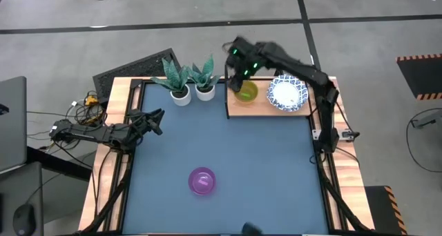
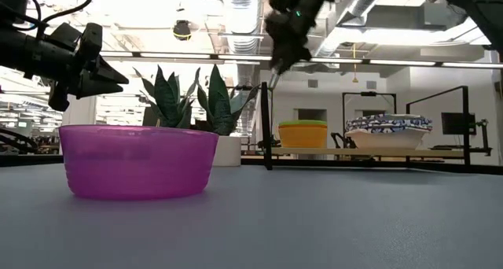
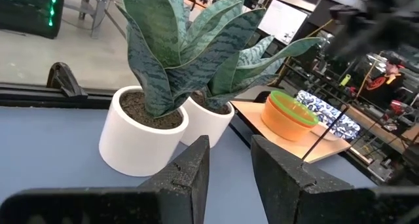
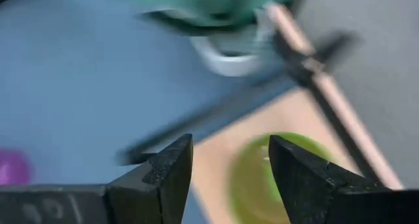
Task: Place and stack bowls onto a shelf
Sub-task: Stack the violet bowl on the green bowl on the shelf
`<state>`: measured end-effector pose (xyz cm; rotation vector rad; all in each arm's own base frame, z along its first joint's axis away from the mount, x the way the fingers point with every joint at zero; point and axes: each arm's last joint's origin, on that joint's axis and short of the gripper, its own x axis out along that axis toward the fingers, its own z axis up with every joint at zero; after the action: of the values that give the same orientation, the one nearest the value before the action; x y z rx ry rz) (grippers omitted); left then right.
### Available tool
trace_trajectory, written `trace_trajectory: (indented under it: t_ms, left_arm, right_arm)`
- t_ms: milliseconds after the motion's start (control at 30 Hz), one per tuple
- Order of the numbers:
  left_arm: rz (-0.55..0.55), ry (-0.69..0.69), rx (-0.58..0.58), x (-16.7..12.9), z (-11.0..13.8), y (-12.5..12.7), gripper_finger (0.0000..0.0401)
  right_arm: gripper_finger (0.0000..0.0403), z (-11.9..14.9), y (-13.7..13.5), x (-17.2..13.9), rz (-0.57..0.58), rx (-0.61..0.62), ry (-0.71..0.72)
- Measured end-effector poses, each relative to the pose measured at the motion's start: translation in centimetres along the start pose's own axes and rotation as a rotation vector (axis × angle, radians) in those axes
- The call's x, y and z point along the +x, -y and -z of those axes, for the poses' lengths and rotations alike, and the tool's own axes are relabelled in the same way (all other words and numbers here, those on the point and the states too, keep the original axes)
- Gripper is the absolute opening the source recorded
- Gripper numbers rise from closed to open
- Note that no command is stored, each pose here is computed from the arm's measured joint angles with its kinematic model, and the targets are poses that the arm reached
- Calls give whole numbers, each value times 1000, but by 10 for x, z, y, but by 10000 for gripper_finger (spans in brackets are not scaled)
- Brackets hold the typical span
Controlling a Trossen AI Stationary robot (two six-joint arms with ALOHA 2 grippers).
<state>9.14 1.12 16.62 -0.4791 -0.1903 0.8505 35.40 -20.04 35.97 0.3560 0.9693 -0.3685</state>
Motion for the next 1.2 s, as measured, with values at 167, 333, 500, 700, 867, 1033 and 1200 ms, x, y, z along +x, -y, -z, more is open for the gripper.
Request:
trace_trajectory:
  t_ms: [167, 333, 500, 700, 867, 1033, 1200]
  left_arm:
    - [5, -3, -1, 0, 0, 0, 98]
    - [45, -23, -6, 0, 0, 2, 98]
    - [79, -40, -9, 0, 1, 3, 98]
    - [121, -63, 6, 0, 1, 4, 98]
    - [143, -84, 2, 0, 2, 5, 98]
    - [171, -119, 17, 1, 5, 7, 98]
    - [235, -190, -4, 2, 10, 9, 99]
  right_arm:
    - [225, 6, -78, 6, -102, -132, 0]
    - [225, 21, -148, 18, -129, -261, 27]
    - [224, 33, -199, 35, -132, -334, 70]
    - [224, 49, -240, 80, -168, -360, 52]
    - [224, 70, -275, 114, -236, -356, 18]
    - [224, 93, -301, 141, -258, -349, -32]
    - [224, 117, -313, 165, -220, -365, -115]
